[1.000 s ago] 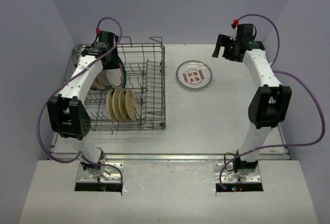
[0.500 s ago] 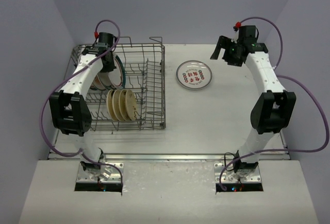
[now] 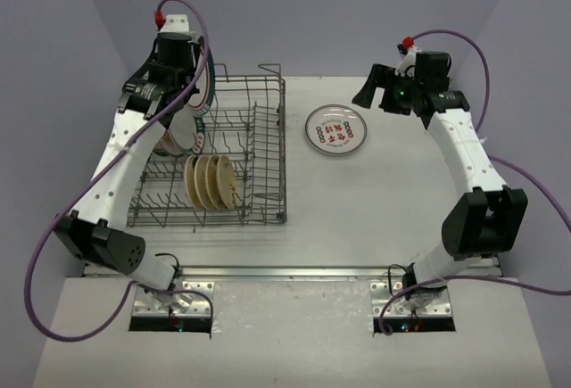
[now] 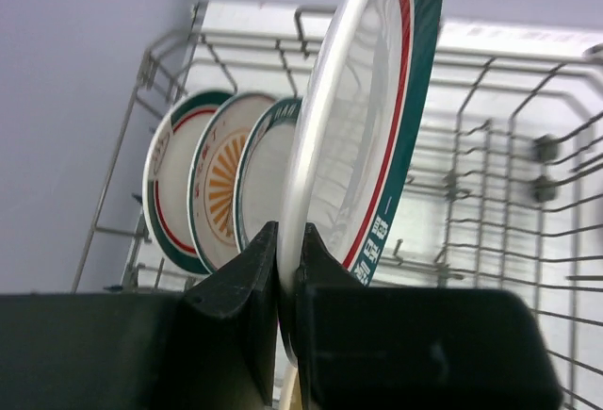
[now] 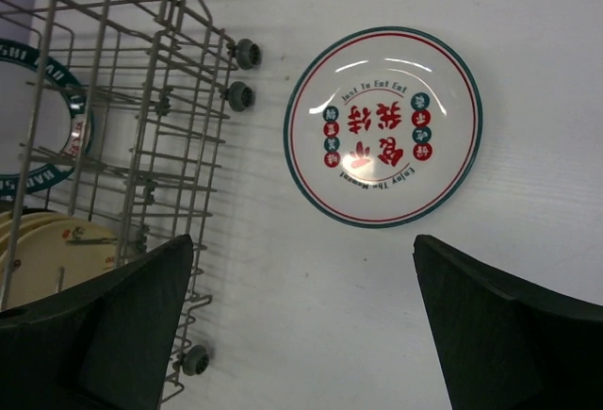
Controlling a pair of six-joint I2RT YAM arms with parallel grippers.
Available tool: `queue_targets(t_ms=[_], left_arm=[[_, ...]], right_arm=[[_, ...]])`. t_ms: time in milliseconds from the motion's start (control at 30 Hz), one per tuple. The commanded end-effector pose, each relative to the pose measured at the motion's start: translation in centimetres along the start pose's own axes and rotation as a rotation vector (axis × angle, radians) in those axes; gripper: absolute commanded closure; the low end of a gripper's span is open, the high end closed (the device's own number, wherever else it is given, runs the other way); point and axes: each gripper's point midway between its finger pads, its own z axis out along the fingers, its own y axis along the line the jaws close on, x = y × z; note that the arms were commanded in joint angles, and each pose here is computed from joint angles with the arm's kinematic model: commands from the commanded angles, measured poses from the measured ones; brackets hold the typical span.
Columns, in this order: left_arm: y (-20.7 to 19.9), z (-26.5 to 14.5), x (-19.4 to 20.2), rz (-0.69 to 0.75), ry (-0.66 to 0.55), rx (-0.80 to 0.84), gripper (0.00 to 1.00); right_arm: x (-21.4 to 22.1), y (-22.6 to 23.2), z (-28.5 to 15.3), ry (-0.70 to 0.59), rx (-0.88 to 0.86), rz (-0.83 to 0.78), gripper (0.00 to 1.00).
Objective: Unload the plates from the dish rack
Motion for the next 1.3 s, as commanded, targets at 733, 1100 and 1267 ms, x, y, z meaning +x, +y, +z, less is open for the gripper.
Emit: queue_targets(t_ms=[733, 1100, 1267], left_arm=[[-15.0, -18.6, 2.0, -0.086, 0.091, 1.38, 1.0], [-13.4, -15.1, 1.1, -0.101, 0.035, 1.134, 0.2], [-8.8, -11.3, -2.6, -0.123, -0.107, 0.761, 0.0]], right_arm=[[1.0, 21.0, -8.0, -0.157, -0.792, -0.374, 0.49], [1.3, 18.2, -5.4, -0.108, -0.647, -0.297, 1.0], [-1.9, 10.4, -3.4, -0.126, -0.457, -0.055, 1.0]])
